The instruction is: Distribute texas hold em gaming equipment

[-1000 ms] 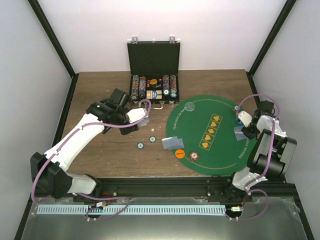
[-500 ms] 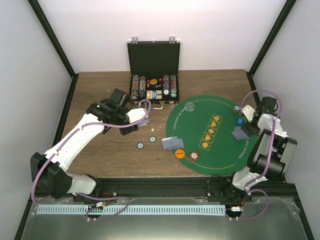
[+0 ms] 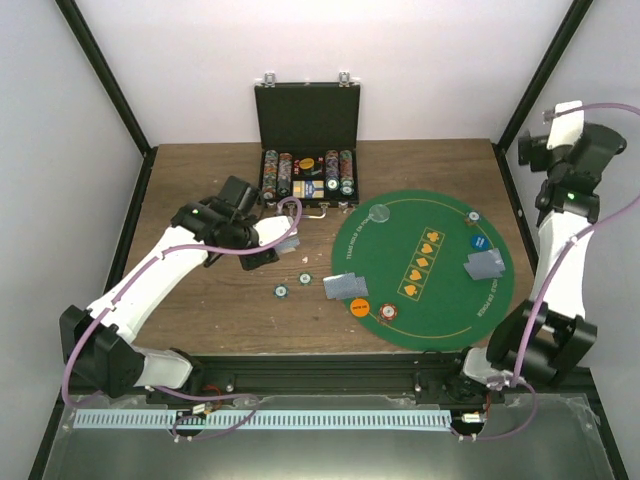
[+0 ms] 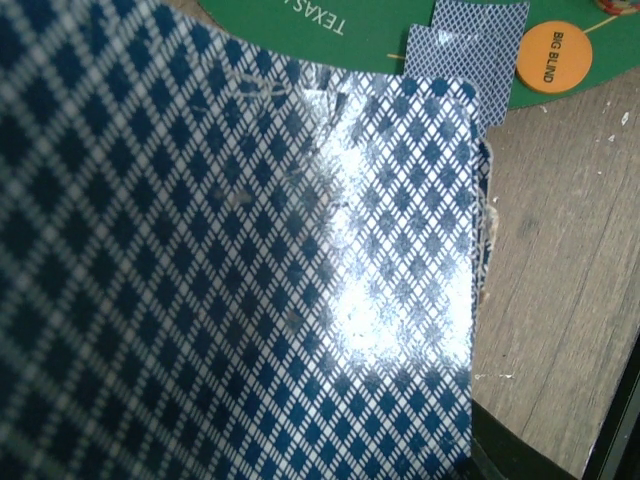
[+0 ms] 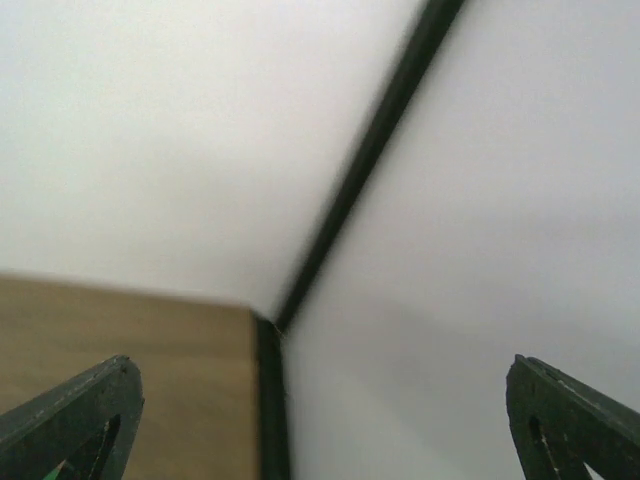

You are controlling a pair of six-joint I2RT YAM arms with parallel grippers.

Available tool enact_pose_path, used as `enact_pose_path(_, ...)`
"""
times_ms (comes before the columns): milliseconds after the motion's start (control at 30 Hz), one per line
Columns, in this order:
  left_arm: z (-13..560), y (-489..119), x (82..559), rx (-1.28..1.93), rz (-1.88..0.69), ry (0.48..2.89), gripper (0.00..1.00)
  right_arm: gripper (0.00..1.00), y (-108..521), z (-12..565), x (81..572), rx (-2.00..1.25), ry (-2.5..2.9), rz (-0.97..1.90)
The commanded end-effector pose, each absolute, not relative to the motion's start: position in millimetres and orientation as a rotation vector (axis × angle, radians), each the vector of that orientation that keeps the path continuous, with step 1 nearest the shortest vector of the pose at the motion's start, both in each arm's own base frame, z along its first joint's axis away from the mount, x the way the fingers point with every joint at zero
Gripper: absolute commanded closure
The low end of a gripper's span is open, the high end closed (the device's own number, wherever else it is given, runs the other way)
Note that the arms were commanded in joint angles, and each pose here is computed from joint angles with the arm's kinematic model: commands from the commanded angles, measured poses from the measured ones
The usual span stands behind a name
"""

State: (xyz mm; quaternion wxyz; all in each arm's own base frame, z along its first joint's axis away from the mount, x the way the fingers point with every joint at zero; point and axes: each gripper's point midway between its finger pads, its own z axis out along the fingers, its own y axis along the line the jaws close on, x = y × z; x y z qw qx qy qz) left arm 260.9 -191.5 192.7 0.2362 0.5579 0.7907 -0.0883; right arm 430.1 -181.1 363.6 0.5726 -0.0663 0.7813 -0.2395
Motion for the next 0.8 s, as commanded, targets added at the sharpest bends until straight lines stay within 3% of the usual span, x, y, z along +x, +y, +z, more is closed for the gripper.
enact_pose_path(0,216,-199,260,1.531,-0.279,2.098,0.57,0.0,-66,434,419,-0.222,1.595,0.029)
enact_pose_path(300,236,-206,251,1.533,-0.391,2.084,0.57,0.0,146,382,376,-0.496,1.715,0.725)
enact_pose_path(600,235,-203,257,1.506,-0.366,2.113,0.57,0.02,282,288,302,-0.744,2.0,1.391)
enact_pose_path(767,233,-202,257,1.497,-0.371,2.126,0.57,0.07,328,279,287,-0.842,2.006,1.569)
